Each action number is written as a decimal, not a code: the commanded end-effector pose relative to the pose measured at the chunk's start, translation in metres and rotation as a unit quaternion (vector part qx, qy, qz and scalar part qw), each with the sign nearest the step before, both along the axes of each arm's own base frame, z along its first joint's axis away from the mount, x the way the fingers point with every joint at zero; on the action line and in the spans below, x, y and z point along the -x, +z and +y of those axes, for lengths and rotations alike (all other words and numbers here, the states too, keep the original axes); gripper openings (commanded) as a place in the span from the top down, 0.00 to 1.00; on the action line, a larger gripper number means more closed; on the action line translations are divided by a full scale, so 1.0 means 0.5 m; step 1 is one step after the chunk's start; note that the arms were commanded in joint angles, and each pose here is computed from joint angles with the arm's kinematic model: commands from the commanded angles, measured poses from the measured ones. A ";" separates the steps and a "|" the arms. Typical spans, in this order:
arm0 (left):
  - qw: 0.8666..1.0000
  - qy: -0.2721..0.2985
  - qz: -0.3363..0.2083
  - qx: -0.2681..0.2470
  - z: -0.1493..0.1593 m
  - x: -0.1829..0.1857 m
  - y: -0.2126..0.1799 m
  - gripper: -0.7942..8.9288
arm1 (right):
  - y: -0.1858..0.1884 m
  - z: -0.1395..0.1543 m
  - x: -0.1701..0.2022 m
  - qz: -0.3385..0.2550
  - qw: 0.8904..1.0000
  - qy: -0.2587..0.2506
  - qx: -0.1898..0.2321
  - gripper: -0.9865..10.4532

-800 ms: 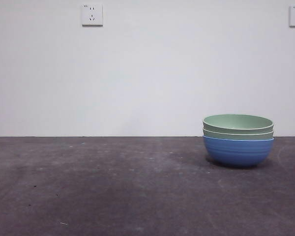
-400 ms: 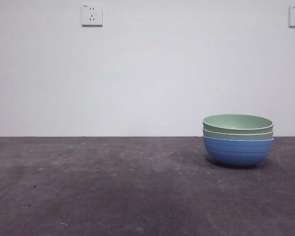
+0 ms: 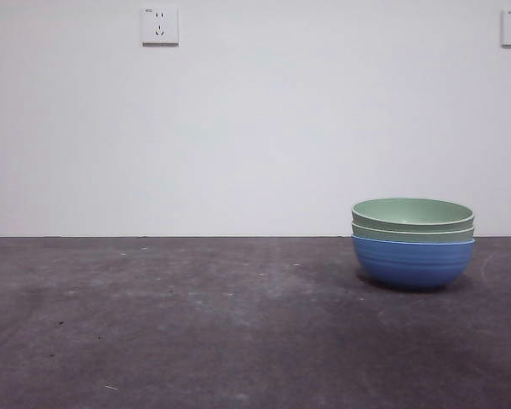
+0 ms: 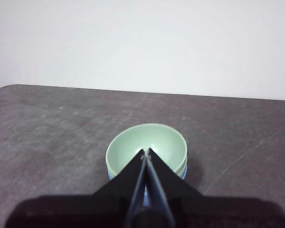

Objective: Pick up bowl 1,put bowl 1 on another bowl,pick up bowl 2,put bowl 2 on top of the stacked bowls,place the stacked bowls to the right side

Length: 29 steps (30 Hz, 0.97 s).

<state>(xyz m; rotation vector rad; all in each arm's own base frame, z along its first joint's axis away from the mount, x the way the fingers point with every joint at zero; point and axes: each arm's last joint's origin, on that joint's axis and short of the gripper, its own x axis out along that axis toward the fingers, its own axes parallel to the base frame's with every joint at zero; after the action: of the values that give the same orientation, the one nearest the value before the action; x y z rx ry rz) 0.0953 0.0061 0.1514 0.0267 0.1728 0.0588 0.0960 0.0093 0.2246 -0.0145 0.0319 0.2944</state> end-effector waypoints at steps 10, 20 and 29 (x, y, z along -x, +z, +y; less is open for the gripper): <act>1.000 0.003 0.005 0.003 0.001 -0.001 -0.009 0.92 | -0.127 0.000 0.003 0.047 0.999 -0.001 -0.022 0.91; 1.000 0.003 0.005 0.003 0.001 -0.001 -0.009 0.92 | -0.147 0.000 0.007 0.100 0.994 -0.003 -0.040 0.91; 1.000 0.003 0.005 0.003 0.001 -0.001 -0.009 0.92 | -0.147 0.000 0.007 0.102 0.994 -0.004 -0.046 0.91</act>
<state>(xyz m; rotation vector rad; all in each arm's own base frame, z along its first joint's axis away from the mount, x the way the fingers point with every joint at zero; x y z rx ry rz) 0.0953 0.0061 0.1514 0.0267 0.1728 0.0588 0.0920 0.0093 0.1554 0.0936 0.2074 0.2868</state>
